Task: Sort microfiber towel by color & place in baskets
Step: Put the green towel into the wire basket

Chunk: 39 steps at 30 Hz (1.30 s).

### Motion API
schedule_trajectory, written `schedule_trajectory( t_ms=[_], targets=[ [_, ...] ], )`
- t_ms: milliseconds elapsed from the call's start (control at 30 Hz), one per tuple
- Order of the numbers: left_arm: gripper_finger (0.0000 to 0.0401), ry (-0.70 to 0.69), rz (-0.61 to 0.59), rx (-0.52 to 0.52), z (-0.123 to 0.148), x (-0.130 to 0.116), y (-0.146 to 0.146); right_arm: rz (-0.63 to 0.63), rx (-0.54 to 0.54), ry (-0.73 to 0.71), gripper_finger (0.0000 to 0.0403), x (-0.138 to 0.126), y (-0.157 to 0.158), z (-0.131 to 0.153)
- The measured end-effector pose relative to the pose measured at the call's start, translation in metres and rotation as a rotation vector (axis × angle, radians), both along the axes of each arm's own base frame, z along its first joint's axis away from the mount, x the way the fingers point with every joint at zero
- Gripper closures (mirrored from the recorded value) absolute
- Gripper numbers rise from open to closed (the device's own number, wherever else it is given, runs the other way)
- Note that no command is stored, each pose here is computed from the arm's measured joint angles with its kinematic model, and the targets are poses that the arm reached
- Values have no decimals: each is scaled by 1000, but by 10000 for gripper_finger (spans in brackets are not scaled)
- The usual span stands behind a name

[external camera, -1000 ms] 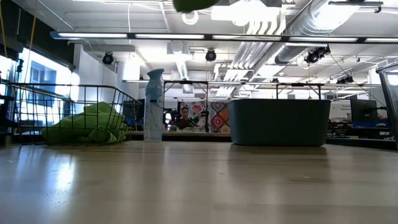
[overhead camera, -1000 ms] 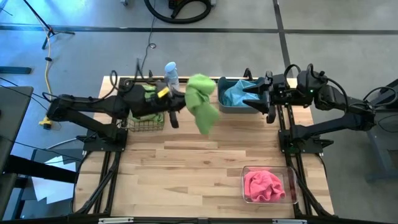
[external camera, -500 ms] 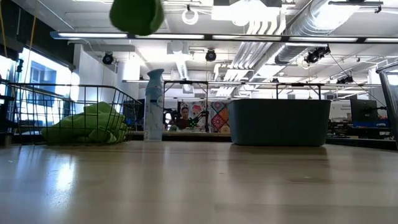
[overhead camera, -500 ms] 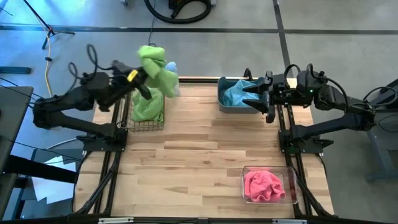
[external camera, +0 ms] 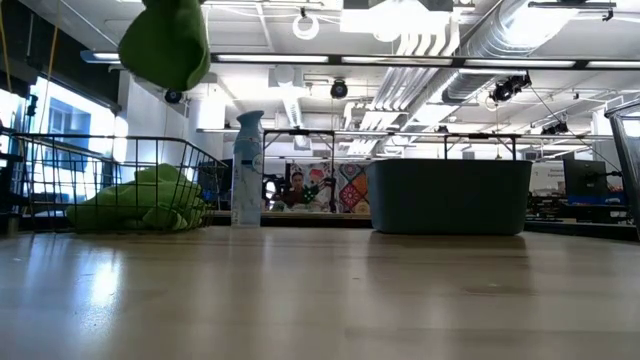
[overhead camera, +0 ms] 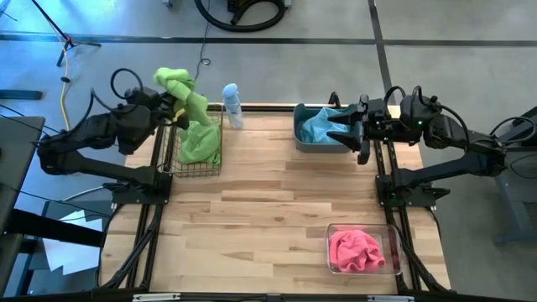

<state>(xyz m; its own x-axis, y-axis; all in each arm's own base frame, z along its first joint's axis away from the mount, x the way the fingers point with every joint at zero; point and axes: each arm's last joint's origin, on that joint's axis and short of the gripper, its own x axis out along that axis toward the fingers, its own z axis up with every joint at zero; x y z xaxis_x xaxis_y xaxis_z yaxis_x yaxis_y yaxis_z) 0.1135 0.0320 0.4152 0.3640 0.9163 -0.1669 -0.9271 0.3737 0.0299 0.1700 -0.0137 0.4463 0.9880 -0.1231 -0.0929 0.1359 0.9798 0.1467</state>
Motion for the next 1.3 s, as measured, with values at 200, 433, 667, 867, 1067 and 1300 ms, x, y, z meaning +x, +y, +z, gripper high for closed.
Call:
schedule_trajectory(
  t_ms=[200,433,667,867,1067,1300],
  targets=[
    [401,1,10,50,18,-1,6,-9,-8,1,183,0,0,0],
    [401,-15,38,-25,33,-20,20,-26,-25,3,183,0,-1,0],
    [401,146,68,-257,20,-12,47,-25,-45,6,183,0,-1,0],
    [401,322,90,-445,7,0,82,-24,-50,7,183,0,-1,0],
    [401,451,85,-643,-16,6,113,-25,-49,7,183,0,-1,0],
    [401,432,-22,-845,-37,14,141,-25,-43,6,183,0,-1,0]
  ],
)
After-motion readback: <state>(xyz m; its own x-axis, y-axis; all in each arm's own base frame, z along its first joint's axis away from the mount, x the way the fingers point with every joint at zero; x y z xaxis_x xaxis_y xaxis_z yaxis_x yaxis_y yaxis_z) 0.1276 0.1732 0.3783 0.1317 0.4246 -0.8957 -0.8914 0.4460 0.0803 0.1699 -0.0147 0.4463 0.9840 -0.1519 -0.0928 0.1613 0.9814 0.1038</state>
